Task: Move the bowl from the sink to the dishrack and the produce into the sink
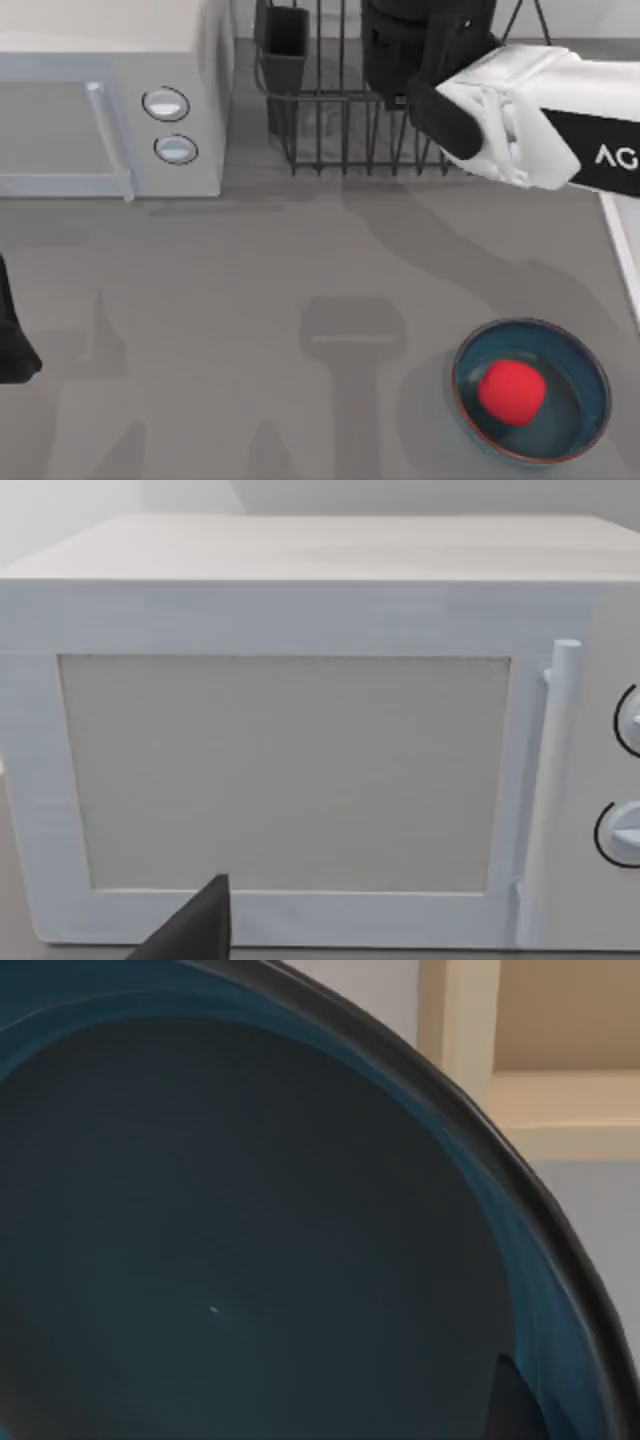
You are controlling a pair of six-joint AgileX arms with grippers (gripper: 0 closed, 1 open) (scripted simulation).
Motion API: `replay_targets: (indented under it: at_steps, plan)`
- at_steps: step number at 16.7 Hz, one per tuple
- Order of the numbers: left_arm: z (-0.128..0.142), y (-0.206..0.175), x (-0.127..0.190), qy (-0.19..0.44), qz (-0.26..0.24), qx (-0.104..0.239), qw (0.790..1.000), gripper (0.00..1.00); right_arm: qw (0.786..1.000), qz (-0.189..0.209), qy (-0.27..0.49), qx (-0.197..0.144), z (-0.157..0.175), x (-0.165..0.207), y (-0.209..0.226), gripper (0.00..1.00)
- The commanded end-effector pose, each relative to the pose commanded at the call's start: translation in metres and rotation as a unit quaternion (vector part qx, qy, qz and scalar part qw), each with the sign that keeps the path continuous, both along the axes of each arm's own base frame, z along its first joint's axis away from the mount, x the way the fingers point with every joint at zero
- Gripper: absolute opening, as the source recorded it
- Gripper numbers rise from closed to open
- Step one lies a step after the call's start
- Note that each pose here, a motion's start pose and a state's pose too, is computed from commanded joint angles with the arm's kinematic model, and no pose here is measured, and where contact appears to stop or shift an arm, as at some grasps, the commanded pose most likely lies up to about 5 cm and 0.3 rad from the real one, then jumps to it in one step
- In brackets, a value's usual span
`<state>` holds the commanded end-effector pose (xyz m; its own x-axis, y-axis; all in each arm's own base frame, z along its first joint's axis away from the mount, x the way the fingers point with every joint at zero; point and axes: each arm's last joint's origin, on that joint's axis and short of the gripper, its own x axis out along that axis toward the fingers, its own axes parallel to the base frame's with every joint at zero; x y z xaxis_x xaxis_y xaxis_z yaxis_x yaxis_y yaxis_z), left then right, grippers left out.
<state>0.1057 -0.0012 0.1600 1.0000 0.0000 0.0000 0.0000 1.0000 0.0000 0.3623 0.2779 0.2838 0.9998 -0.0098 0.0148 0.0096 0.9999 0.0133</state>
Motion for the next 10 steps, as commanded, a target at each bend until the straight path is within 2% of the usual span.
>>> replay_targets:
  at_steps: [3, 5, 10]
  plan:
    - [0.0, 0.0, 0.0, 0.0, 0.0, 0.0, 1.0, 1.0, 1.0, 0.0, 0.002, -0.002, -0.045, 0.015, -0.009, 0.0]
    - [0.0, 0.0, 0.0, 0.0, 0.0, 0.0, 1.0, 1.0, 1.0, 0.0, 0.007, -0.006, -0.062, 0.019, -0.015, 0.0]
    - [0.0, 0.0, 0.0, 0.0, 0.0, 0.0, 1.0, 1.0, 1.0, 0.0, 0.007, -0.007, -0.065, 0.02, -0.016, 0.0]
